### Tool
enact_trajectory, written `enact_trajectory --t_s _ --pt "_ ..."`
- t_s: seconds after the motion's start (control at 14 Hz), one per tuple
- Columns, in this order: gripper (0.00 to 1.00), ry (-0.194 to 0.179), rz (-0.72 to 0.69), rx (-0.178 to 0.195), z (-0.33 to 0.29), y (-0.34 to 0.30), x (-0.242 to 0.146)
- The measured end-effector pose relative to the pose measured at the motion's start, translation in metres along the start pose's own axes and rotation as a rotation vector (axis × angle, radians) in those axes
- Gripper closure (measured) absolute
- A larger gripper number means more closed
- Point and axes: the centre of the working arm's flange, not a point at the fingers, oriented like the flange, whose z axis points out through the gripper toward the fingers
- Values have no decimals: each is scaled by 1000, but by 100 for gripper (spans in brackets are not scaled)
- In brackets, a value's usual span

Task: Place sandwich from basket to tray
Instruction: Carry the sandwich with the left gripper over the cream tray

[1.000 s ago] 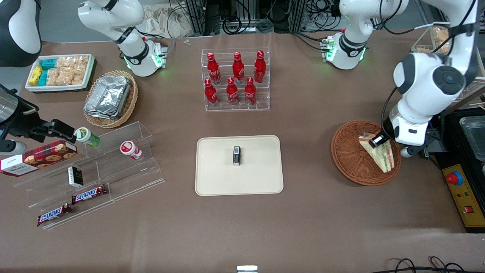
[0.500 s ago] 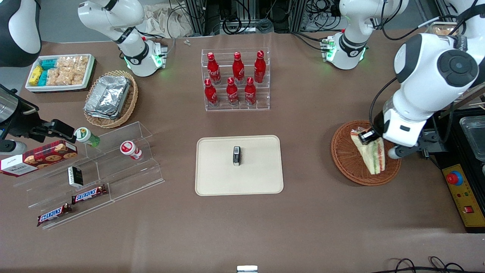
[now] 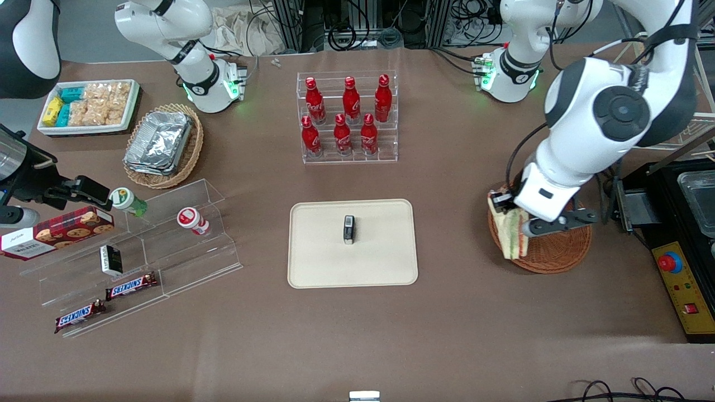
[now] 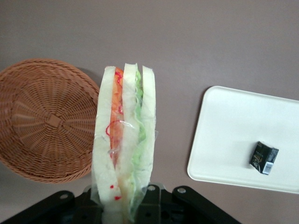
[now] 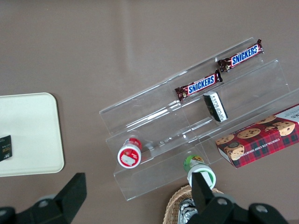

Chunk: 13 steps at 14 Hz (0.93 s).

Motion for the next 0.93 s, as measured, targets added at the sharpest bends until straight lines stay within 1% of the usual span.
enact_trajectory --t_s 0.21,0.43,0.64,0.79,0.93 --pt "81 -36 62 9 23 34 -14" --pt "81 -97 130 30 62 68 -29" --pt "81 -141 172 49 94 103 -50" --pt "81 -153 187 63 113 118 -51" --pt "81 -145 201 68 129 133 -43"
